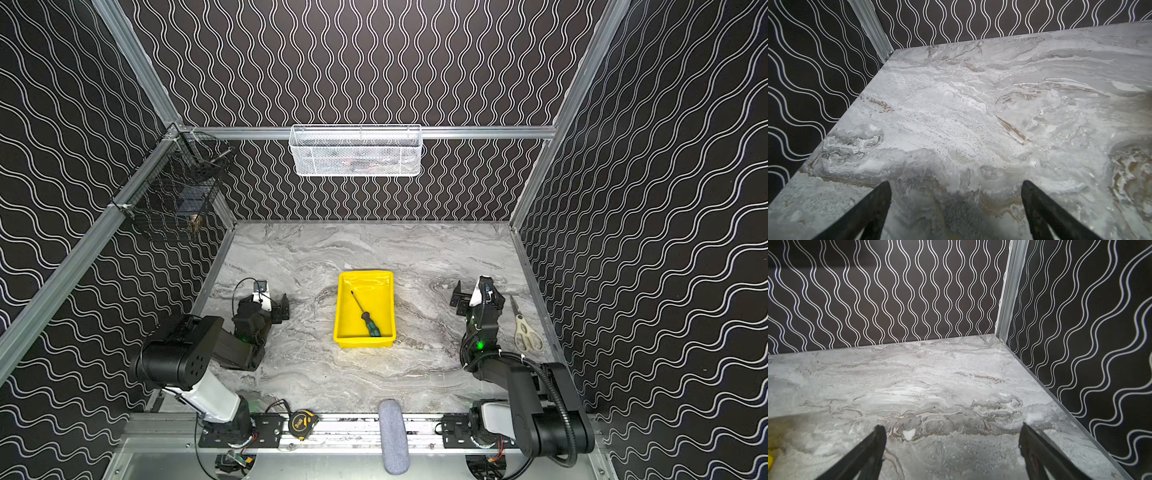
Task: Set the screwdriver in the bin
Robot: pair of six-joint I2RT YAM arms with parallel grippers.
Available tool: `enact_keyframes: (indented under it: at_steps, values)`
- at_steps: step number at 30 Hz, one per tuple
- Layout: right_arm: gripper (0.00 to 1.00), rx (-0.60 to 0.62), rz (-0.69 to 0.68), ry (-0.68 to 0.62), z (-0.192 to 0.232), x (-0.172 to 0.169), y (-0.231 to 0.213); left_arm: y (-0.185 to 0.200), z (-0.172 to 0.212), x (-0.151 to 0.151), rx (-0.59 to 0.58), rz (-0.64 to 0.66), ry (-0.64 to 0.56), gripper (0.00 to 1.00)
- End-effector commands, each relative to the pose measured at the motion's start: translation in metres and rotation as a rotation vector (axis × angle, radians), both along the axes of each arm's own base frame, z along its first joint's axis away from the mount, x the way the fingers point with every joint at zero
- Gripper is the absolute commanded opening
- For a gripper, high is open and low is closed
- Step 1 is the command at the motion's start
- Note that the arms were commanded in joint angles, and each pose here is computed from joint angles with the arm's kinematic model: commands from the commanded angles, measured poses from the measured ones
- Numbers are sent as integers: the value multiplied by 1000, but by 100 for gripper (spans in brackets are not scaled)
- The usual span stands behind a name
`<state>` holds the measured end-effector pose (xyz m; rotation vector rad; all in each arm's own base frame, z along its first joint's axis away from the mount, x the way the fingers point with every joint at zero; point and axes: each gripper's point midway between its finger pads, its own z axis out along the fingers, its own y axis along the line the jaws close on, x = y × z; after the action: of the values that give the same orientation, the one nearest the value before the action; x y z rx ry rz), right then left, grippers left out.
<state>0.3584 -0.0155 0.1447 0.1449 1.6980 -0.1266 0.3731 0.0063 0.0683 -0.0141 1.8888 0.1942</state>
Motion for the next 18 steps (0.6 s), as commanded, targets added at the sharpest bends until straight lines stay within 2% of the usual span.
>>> enact_keyframes:
  at_steps: [1, 6, 16, 18]
  values:
    - [99, -21, 75, -35, 4, 5, 11, -9, 15, 13, 2, -53, -51, 99]
    - [99, -36, 101, -46, -5, 3, 15, -21, 9, 25, 16, -130, 14, 99]
    - [100, -1, 89, -47, -17, 9, 7, -17, 6, 27, 5, -106, 31, 99]
    - [100, 24, 73, 10, -26, 14, 2, -17, 7, 27, 4, -105, 30, 99]
